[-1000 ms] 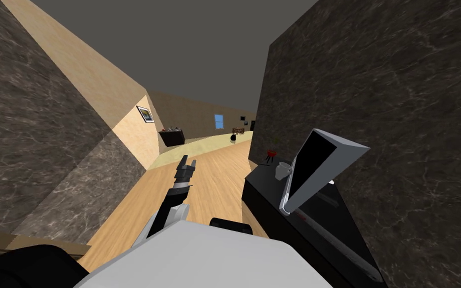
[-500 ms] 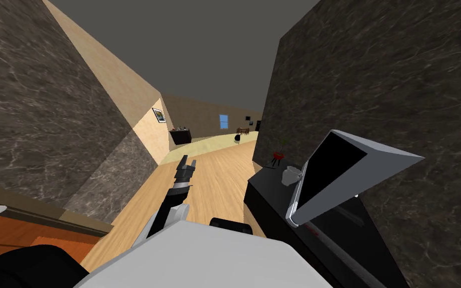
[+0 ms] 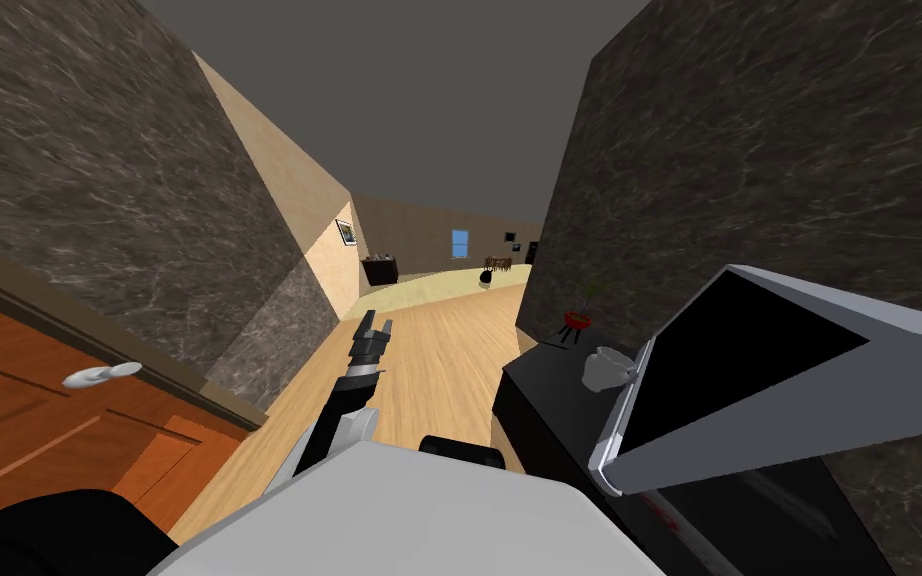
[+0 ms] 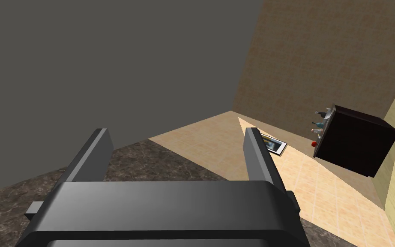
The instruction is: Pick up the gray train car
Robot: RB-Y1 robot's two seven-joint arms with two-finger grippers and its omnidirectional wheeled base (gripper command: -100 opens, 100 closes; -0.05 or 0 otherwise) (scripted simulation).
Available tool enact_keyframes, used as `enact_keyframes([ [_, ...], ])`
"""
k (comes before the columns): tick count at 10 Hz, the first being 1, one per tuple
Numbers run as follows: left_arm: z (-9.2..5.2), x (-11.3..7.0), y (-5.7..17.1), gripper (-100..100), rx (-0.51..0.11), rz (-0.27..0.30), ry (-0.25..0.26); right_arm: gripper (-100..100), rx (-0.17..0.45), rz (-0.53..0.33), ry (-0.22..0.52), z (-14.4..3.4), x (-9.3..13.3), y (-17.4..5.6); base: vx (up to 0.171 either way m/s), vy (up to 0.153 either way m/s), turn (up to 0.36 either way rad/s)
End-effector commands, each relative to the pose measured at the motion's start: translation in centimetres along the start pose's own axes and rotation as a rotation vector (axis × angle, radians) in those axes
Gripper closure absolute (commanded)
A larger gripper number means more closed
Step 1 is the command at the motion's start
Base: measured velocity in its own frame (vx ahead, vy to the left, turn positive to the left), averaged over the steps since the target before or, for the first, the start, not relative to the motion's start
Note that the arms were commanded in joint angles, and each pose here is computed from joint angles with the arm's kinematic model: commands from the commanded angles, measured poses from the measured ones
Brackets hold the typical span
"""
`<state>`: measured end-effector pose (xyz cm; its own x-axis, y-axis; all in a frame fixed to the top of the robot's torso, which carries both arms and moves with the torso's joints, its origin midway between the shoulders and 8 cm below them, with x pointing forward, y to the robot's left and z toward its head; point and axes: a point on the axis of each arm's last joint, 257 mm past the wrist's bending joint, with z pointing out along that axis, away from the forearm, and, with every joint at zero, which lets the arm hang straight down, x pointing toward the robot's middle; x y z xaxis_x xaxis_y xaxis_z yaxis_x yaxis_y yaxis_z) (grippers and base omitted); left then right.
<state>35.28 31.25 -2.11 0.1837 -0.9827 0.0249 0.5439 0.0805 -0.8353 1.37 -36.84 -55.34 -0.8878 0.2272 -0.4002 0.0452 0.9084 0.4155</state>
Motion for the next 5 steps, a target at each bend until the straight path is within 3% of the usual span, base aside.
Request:
enact_keyframes([
  [1, 0.0, 0.0, 0.0, 0, 0.000, 0.000, 0.000, -100, 0.060, -0.074, 0.085, -1.8, 2.2, -3.0, 0.049, -0.080, 0.357],
  [3, 0.0, 0.0, 0.0, 0, 0.000, 0.000, 0.000, -100, 0.076, -0.066, 0.098, -2.2, 2.8, -3.7, 0.023, -0.057, 0.063],
  [4, 0.0, 0.0, 0.0, 0, 0.000, 0.000, 0.000, -100, 0.117, -0.112, 0.154, -3.8, 4.0, -6.0, 0.020, -0.036, 0.203],
  [5, 0.0, 0.0, 0.0, 0, 0.000, 0.000, 0.000, -100, 0.114, -0.113, 0.152, -3.8, 3.9, -5.9, 0.020, -0.044, 0.134],
])
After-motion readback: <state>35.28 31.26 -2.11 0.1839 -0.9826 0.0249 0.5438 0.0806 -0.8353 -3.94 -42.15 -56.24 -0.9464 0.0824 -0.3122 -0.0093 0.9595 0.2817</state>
